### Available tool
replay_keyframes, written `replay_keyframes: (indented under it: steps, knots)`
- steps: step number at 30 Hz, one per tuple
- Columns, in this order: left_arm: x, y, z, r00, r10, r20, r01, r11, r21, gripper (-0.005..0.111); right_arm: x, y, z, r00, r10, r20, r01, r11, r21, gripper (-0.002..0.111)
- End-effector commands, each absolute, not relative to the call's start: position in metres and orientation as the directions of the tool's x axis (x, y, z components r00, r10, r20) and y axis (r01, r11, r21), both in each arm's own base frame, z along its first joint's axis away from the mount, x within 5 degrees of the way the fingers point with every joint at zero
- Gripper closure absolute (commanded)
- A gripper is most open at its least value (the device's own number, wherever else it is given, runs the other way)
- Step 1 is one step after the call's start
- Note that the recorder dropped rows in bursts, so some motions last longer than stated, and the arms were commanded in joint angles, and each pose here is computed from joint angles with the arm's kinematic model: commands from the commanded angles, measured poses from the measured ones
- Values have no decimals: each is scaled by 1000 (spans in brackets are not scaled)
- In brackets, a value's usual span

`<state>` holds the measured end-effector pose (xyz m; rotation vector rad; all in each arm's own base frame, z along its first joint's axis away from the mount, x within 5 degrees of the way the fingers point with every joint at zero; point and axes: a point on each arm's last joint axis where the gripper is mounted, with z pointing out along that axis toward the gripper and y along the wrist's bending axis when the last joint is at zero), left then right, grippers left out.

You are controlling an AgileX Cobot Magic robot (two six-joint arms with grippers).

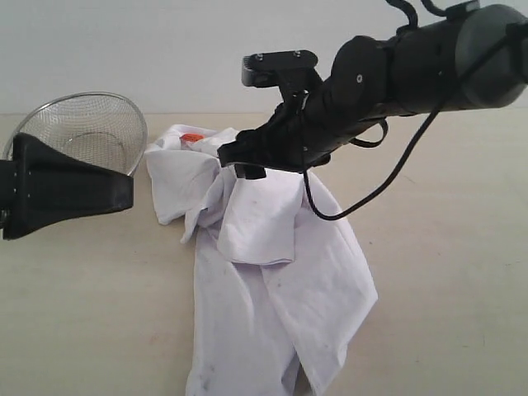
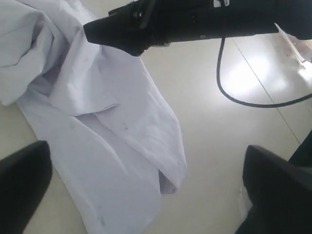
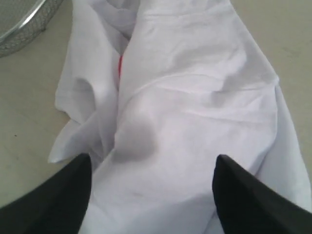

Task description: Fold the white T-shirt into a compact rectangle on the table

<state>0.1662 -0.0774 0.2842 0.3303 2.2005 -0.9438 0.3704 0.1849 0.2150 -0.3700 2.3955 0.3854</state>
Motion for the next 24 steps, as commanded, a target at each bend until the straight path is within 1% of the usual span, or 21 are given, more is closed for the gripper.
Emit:
replay_keyframes:
  steps: [1,3,4,6,9,11,13,14,17,18,22,24]
  knots:
    - [168,-75,279,-711,-64,-700,455,718,-527,-3,371,201,219,-684,-177,-708,-404,900,165,46]
    - [169,-75,280,-710,-71,-701,451,718,-530,-3,375,206,203,-691,-184,-699,-402,902,160,46]
    - [169,-75,280,-710,-71,-701,451,718,-530,-3,377,207,189,-713,-185,-677,-391,906,164,46]
    - [169,-75,280,-710,-71,-701,451,718,-530,-3,379,207,175,-734,-196,-651,-386,908,162,46]
    - [169,-75,280,-710,-71,-701,451,718,-530,-3,379,208,170,-742,-201,-639,-385,909,161,46]
    - [168,-75,280,-711,-67,-700,454,716,-530,-3,378,207,174,-741,-201,-641,-387,908,163,49]
    - [168,-75,279,-712,-62,-700,456,717,-527,-3,377,207,181,-732,-201,-650,-391,906,161,60]
    - [168,-75,279,-712,-62,-700,456,717,-527,-3,376,206,183,-732,-203,-650,-394,905,161,69]
    - [169,-75,279,-707,-68,-704,451,724,-523,-3,372,205,189,-731,-234,-641,-415,898,146,100]
    - [169,-74,279,-705,-70,-706,448,727,-520,-3,371,204,193,-723,-251,-643,-430,893,134,108]
    - [170,-75,278,-710,-68,-700,447,725,-524,-3,369,199,205,-680,-325,-657,-474,879,56,108]
    - [172,-75,276,-719,-67,-692,441,725,-528,-3,371,185,218,-687,-293,-665,-433,900,50,108]
